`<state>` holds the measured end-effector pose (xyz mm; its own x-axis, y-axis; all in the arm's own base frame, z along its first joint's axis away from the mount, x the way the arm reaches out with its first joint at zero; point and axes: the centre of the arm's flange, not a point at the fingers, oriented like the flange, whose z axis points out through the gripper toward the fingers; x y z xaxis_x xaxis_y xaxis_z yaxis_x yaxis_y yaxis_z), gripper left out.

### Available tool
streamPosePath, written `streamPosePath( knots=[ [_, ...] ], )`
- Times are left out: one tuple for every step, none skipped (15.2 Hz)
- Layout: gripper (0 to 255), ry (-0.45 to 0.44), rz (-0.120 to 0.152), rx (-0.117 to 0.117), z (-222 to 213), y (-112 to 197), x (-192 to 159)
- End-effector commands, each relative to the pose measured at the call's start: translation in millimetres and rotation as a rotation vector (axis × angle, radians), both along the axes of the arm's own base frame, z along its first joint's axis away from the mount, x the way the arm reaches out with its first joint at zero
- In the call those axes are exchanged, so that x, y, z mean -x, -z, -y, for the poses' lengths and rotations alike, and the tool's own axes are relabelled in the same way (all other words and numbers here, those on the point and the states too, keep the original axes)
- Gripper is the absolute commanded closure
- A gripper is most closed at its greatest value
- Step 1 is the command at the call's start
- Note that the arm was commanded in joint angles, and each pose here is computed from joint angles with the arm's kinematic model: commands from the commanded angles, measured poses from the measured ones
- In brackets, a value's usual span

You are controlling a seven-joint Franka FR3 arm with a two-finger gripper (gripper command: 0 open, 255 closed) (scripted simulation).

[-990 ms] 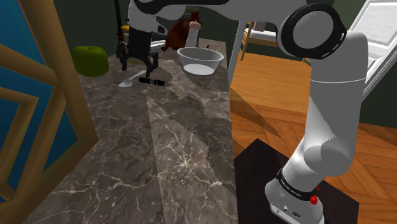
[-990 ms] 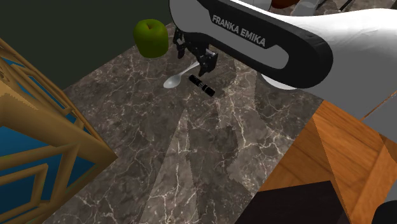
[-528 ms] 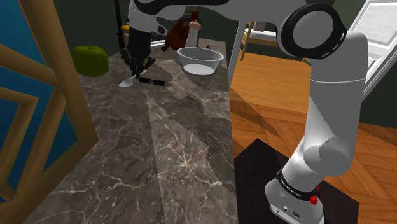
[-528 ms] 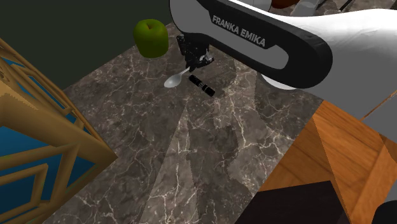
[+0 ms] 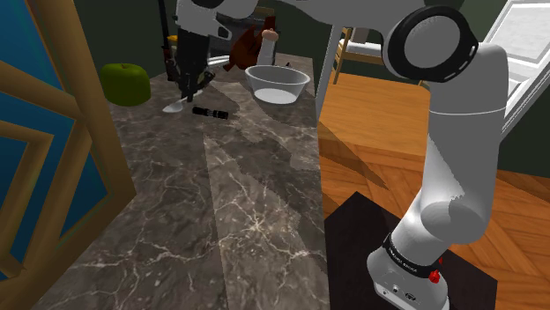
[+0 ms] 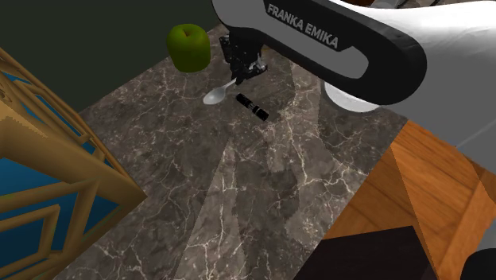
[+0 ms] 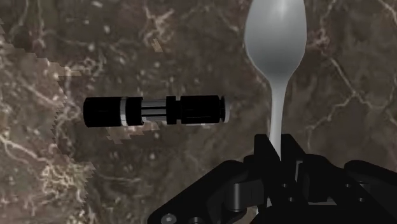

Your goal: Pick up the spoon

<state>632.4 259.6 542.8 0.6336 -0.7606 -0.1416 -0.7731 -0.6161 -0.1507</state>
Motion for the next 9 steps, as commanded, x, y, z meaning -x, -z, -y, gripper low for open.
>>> streamPosePath(
  knots=[
    [255, 0.0, 0.0, 0.0, -0.1, -10.5, 0.7],
    [255, 0.0, 0.0, 0.0, -0.1, -15.8, 0.7],
    [255, 0.0, 0.0, 0.0, -0.1, -21.0, 0.7],
    [255, 0.0, 0.0, 0.0, -0.1, -26.3, 0.7],
    [255, 0.0, 0.0, 0.0, -0.1, -31.6, 0.7],
    [255, 0.0, 0.0, 0.0, -0.1, -36.9, 0.7],
    [255, 0.0, 0.0, 0.0, -0.1, -42.2, 0.7],
    [255, 0.0, 0.0, 0.0, -0.1, -47.4, 0.7],
    [255, 0.0, 0.0, 0.0, -0.1, -52.7, 0.7]
  ],
)
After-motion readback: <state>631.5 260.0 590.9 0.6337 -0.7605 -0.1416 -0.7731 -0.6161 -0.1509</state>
